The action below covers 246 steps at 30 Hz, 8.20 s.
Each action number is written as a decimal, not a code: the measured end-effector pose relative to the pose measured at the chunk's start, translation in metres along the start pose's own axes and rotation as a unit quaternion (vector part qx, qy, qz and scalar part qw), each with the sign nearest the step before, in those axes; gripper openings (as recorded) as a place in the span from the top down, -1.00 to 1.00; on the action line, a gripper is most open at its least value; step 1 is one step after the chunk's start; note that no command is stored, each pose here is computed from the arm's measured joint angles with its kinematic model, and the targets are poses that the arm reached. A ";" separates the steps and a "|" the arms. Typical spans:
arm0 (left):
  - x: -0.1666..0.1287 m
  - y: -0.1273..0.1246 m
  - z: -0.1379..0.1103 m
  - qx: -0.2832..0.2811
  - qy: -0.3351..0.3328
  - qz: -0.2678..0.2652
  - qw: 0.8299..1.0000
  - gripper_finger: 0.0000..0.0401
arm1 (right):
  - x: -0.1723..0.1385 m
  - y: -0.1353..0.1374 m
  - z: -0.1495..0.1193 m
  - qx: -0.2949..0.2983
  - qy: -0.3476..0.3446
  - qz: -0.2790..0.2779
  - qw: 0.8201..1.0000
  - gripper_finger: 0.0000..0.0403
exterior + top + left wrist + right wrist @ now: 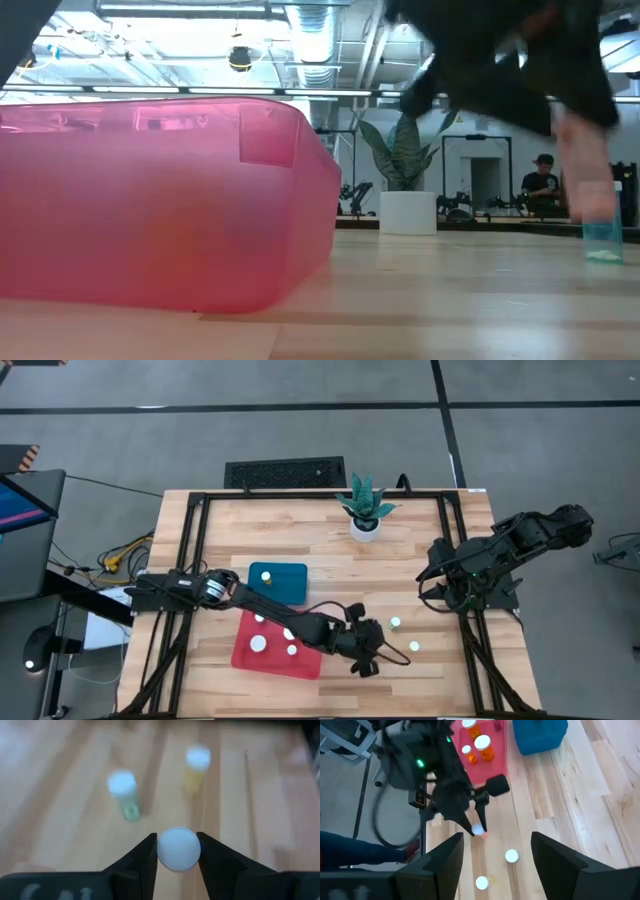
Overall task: Pick and place medicine bottles into bin by pill shape (circle, oval)
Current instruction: Put the pink tablet bottle into the blue bin, then put the blue tablet bottle into the blue bin
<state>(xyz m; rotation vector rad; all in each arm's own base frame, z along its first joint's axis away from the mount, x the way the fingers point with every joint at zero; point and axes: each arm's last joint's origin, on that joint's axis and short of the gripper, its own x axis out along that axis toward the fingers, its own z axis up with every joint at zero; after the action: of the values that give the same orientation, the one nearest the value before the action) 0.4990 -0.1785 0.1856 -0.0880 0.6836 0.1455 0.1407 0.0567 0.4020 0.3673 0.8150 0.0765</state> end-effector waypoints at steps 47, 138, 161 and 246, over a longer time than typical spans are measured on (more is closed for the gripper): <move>-0.152 0.186 -0.099 -0.136 0.051 0.222 0.964 0.41 | -0.002 0.000 0.003 -0.025 -0.026 -0.005 0.999 -0.19; -0.124 0.118 0.022 -0.048 -0.183 0.026 0.982 -0.18 | -0.002 0.000 0.002 -0.002 -0.020 -0.004 1.000 -0.19; 0.053 0.060 0.031 0.061 -0.110 -0.066 0.990 -0.17 | -0.002 0.000 0.002 -0.002 -0.020 -0.003 1.000 -0.19; -0.185 0.152 -0.129 -0.168 -0.053 0.254 0.951 0.43 | -0.002 0.000 0.003 -0.027 -0.034 -0.013 0.999 -0.19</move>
<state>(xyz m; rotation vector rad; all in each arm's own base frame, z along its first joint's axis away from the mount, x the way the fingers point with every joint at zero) 0.2523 -0.0644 0.1984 -0.2282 0.5574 0.7576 0.1417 0.0552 0.4057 0.3056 0.7497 0.0613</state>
